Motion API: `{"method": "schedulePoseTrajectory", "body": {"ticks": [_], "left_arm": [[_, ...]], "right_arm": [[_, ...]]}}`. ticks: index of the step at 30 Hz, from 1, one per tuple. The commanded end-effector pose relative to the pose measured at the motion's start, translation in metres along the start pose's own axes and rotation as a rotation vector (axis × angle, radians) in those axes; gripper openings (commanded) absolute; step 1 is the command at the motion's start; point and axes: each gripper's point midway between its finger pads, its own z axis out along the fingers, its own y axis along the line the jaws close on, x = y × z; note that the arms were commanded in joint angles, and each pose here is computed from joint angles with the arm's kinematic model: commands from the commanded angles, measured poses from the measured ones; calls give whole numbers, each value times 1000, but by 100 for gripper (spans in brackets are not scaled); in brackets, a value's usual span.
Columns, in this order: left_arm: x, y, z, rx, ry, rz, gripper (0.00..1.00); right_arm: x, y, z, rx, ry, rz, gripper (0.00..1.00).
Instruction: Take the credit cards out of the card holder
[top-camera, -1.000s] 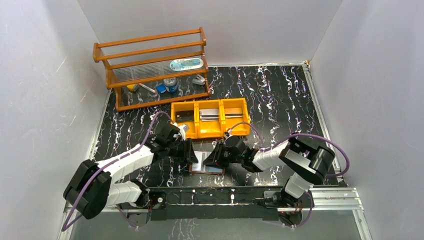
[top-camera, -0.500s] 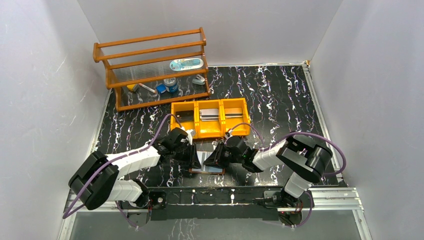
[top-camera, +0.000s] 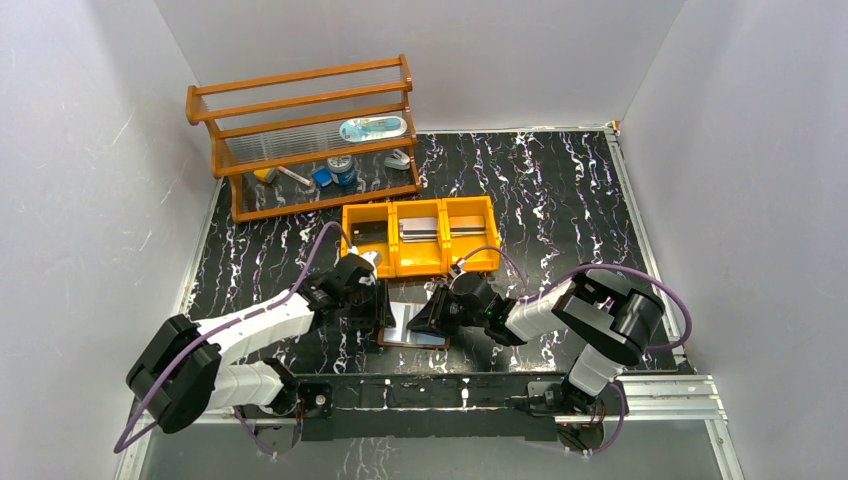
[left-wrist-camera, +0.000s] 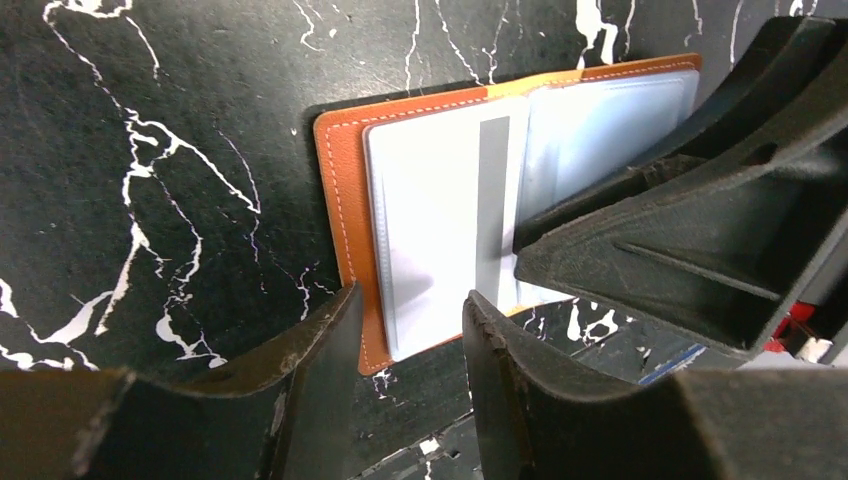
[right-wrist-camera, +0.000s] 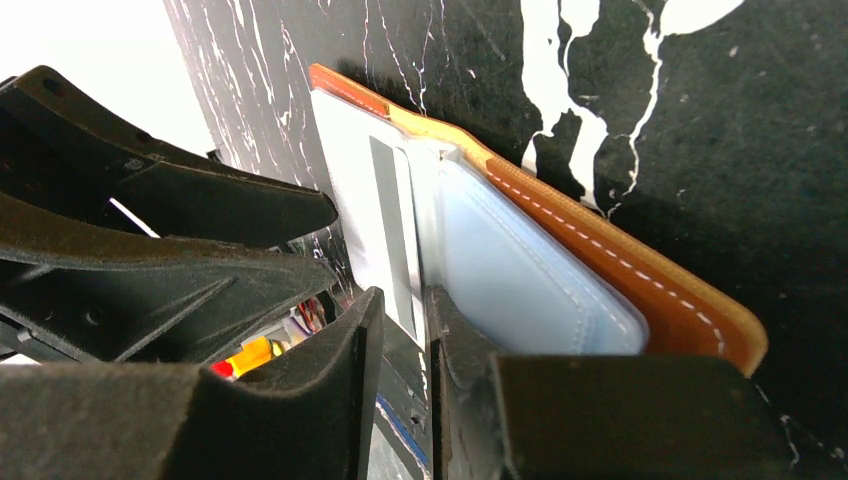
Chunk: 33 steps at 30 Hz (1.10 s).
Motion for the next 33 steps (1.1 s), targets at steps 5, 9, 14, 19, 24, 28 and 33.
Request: {"method": "schedulePoseTrajectory", "body": {"ticks": [5, 9, 14, 19, 24, 28, 33], "left_arm": [[-3, -1, 6, -17, 27, 15, 36], [1, -7, 7, 27, 41, 20, 28], [2, -3, 4, 8, 32, 25, 29], [-15, -4, -7, -27, -28, 42, 38], [-28, -12, -15, -20, -64, 50, 44], [-25, -22, -11, 37, -44, 58, 42], [-10, -13, 0, 23, 15, 37, 38]], "right_arm": [[-4, -14, -1, 63, -25, 0, 31], [-4, -12, -1, 55, -24, -1, 31], [-3, -10, 1, 43, -15, 0, 31], [-4, -12, 1, 53, -17, 3, 31], [-4, -13, 1, 55, -18, 5, 31], [-4, -13, 2, 56, -18, 6, 31], [-4, -12, 2, 54, -15, 7, 31]]}}
